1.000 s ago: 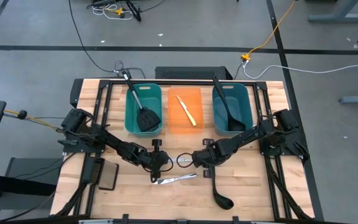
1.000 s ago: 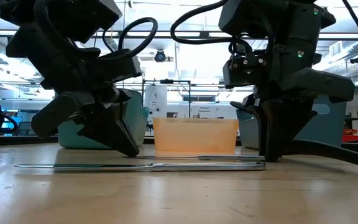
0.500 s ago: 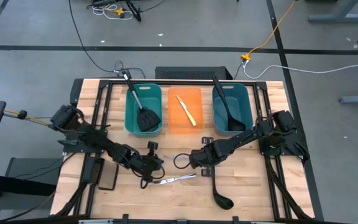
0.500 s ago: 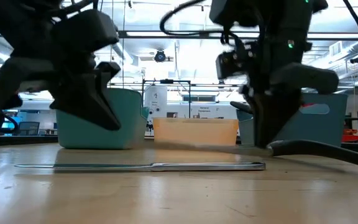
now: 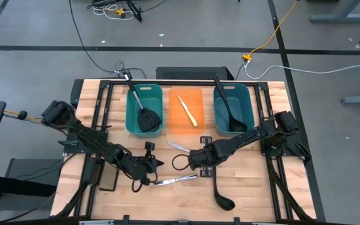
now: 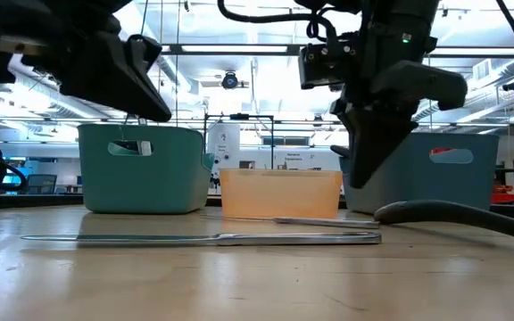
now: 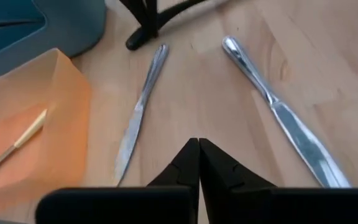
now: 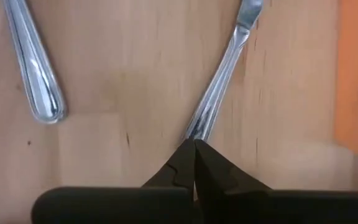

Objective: Pick & Place Kitchen Items
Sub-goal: Put the top silver knife into the orange bin

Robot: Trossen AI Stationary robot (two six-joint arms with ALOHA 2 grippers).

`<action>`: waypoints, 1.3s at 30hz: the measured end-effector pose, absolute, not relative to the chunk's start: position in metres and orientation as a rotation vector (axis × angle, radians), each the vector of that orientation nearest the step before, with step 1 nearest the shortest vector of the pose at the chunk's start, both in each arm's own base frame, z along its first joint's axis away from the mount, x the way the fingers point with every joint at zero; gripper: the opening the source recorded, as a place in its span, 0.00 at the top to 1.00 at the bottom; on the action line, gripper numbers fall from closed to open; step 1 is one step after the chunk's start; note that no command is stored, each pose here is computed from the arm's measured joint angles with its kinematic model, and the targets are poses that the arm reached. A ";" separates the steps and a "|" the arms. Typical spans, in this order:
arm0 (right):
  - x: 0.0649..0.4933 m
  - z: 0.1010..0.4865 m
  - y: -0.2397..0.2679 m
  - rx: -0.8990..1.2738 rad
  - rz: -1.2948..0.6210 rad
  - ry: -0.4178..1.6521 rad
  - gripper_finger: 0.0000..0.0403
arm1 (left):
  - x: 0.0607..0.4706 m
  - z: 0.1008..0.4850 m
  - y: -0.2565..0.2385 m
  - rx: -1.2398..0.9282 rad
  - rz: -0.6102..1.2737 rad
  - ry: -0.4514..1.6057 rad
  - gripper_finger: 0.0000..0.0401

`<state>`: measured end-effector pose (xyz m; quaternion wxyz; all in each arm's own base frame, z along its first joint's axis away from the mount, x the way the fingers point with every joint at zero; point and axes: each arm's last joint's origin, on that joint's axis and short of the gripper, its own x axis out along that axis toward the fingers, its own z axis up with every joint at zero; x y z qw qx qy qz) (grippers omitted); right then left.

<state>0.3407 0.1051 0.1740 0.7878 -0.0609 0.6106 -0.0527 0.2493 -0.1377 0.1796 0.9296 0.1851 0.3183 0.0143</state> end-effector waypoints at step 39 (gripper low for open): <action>0.344 0.118 0.054 -0.005 -0.004 1.220 0.83 | 0.255 0.173 -0.131 0.345 -0.009 0.702 0.96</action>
